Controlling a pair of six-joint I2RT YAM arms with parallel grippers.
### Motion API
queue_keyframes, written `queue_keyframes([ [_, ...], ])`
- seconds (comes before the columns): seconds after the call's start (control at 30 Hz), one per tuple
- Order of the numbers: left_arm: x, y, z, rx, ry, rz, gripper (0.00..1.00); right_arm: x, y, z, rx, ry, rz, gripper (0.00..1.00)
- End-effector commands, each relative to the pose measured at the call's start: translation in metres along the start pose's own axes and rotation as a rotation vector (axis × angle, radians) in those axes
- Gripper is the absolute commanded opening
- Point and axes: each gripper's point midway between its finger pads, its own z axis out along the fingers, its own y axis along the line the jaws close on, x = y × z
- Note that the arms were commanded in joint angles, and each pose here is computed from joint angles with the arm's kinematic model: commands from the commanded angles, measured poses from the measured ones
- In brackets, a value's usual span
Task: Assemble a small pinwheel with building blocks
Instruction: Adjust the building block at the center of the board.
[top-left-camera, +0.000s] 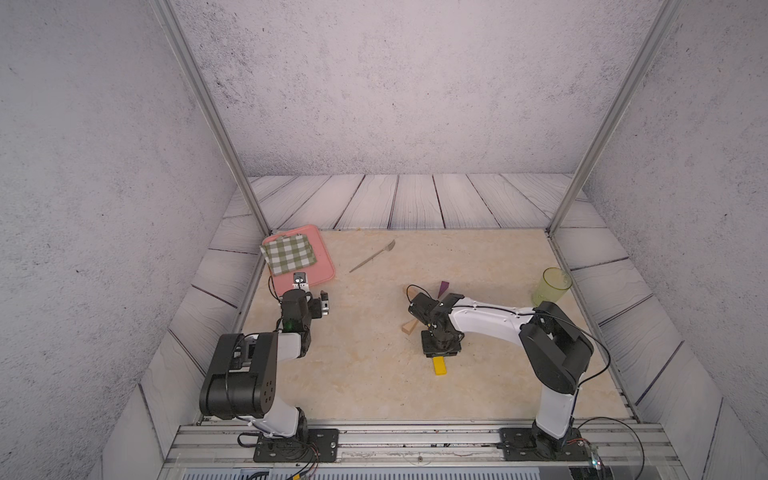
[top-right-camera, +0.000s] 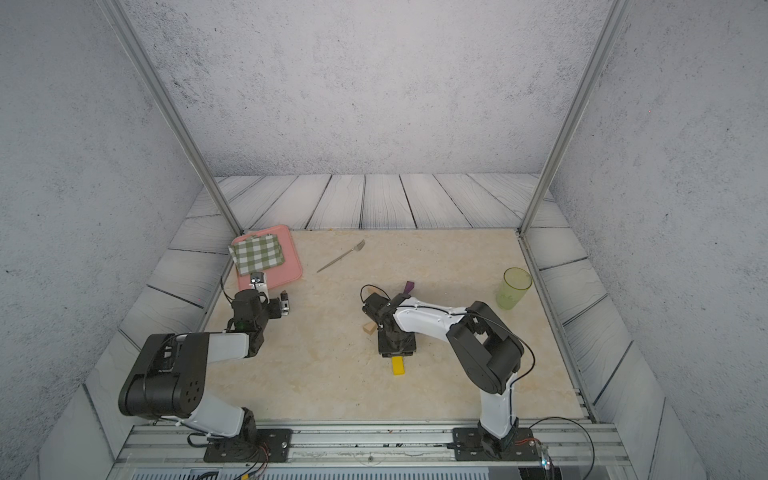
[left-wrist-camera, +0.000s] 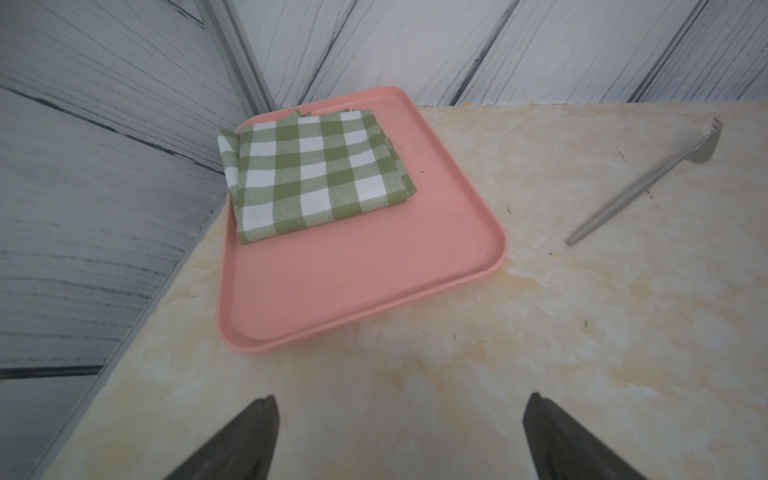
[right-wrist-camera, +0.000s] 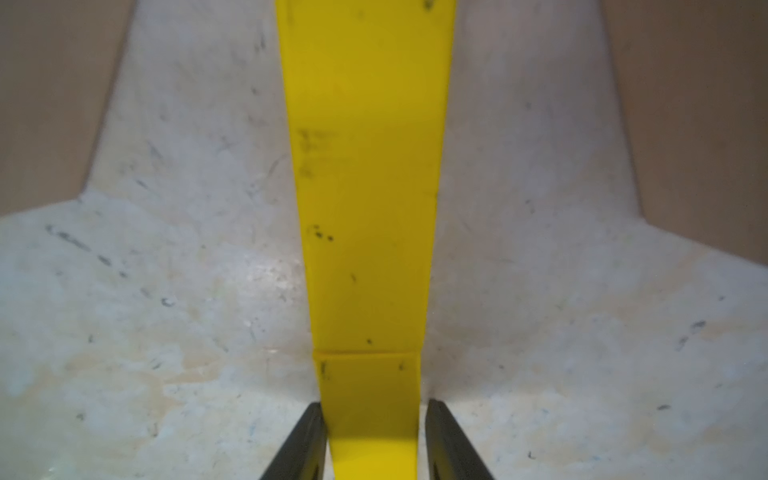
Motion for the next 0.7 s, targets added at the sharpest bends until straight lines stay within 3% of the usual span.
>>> queue_keyframes([
  [0.0,-0.0135,0.0006,-0.0008,0.003,-0.031,-0.002,0.98,0.0005,-0.0044,0.0026,0.037,0.012,0.016,0.44],
  [0.27,-0.0139,0.0007,-0.0007,0.003,-0.032,-0.003,0.98,-0.0011,-0.0026,0.0036,0.038,0.017,0.020,0.36],
  [0.67,-0.0136,0.0007,-0.0008,0.003,-0.032,-0.002,0.98,-0.0014,-0.0014,0.0042,0.037,0.020,0.026,0.36],
])
